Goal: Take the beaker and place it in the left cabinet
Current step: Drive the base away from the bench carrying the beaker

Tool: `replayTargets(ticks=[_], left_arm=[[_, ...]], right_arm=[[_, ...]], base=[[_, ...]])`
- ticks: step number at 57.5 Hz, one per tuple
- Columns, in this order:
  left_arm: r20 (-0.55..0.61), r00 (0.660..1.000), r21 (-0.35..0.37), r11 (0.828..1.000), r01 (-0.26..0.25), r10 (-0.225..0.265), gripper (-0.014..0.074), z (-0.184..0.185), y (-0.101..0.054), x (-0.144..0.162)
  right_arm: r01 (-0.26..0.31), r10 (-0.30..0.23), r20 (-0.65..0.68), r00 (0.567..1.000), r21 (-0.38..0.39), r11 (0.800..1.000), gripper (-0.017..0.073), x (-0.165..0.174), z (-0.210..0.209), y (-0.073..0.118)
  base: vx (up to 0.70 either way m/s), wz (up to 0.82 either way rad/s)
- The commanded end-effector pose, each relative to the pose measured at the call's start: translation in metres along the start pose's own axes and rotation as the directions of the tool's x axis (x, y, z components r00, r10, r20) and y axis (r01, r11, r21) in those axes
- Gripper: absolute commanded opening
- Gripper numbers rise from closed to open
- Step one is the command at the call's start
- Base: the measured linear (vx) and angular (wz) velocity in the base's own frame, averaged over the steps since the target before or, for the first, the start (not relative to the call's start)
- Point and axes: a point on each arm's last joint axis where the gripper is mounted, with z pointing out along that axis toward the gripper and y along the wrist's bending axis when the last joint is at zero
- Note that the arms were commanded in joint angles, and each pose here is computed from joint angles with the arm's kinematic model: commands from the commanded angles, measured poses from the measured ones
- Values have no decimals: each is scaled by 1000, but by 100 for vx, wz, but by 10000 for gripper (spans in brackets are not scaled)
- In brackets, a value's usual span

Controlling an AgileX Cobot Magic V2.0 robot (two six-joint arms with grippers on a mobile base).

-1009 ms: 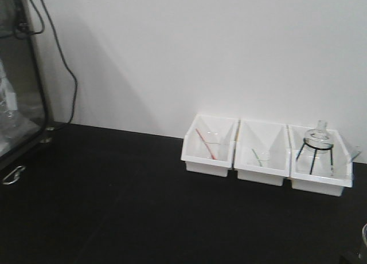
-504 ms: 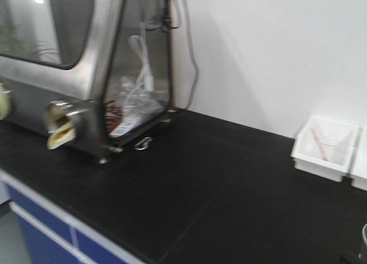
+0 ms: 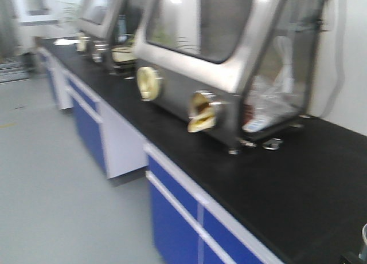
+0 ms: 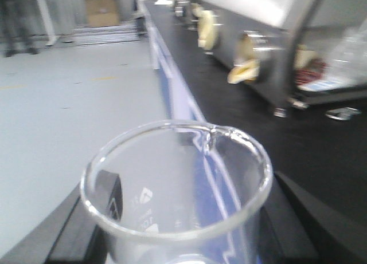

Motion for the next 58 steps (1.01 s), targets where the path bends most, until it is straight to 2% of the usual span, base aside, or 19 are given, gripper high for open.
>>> replayTargets(ticks=[1,31,58], left_arm=[[103,995,16,1000,4,-6,4,-2,-1,-12],[103,995,16,1000,4,-6,4,-2,-1,-12],[103,995,16,1000,4,-6,4,-2,-1,-12]], right_arm=[[23,-20,74,997,-34,999,-1,-14,-3,3],[23,-20,74,997,-34,999,-1,-14,-3,3],[23,-20,74,997,-34,999,-1,-14,-3,3]], base=[[-3,91],[13,78],[34,42]])
